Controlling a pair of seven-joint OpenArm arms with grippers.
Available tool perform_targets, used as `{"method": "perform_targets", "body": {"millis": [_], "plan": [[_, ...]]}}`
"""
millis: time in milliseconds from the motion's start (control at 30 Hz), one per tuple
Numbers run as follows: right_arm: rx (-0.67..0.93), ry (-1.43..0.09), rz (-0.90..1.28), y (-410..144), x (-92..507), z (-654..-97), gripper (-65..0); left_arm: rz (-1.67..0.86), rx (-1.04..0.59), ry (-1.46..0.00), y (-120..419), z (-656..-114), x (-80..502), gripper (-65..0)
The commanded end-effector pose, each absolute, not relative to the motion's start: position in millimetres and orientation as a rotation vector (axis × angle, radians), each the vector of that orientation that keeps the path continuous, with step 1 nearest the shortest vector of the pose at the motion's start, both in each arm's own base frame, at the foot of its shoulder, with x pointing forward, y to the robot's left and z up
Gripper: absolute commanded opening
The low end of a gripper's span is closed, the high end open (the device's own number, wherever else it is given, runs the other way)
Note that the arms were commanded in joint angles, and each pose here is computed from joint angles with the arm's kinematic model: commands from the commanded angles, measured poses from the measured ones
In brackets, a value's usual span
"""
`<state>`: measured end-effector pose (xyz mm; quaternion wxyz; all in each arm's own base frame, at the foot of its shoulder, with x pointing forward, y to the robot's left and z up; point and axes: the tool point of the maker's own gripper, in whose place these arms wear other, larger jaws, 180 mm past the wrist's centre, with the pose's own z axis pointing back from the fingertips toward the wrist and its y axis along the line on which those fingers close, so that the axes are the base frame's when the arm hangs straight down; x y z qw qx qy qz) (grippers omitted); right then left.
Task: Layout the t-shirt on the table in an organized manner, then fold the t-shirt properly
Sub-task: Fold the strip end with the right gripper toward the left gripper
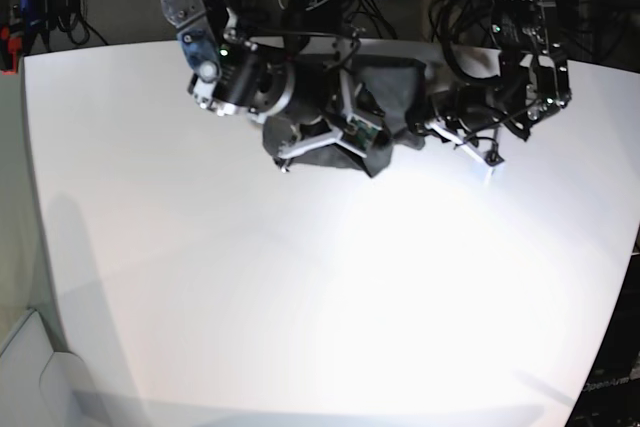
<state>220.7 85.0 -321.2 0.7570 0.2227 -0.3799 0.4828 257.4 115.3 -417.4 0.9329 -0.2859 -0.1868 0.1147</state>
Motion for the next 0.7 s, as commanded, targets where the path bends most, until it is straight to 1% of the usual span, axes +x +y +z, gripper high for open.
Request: {"method": "perform_targets", "body": {"millis": [0,100,333,533,600,633,667], "plan": [[0.531,-0.875,1.057,96,221,-309,-65.0,0.224,-0.600,-0.417,114,-407,266,-64.6],[0.541,-0.876,1.064,99,219,-309,-65.0,0.220,-0.606,-0.428,114,-404,267,-64.6],[0.536,-0.876,1.068,98,220,-309,-65.0,0.175,-0.600,-0.519,113,-375,278,-64.3],[0.531,-0.872,1.068,96,220,-311,-65.0,0.170,-0.596,-0.510,114,-376,277,-63.4],[0.531,-0.872,1.068,96,220,-311,-65.0,0.169,-0.587,-0.510,115,-377,276,-58.8],[0.529,-0.875,1.068,96,221,-310,-65.0,0.170,-0.587,-0.508,115,-377,276,-54.6],[0.525,-0.880,1.070,96,224,-309,-65.0,0.169,-0.585,-0.508,116,-377,276,-49.0]]}}
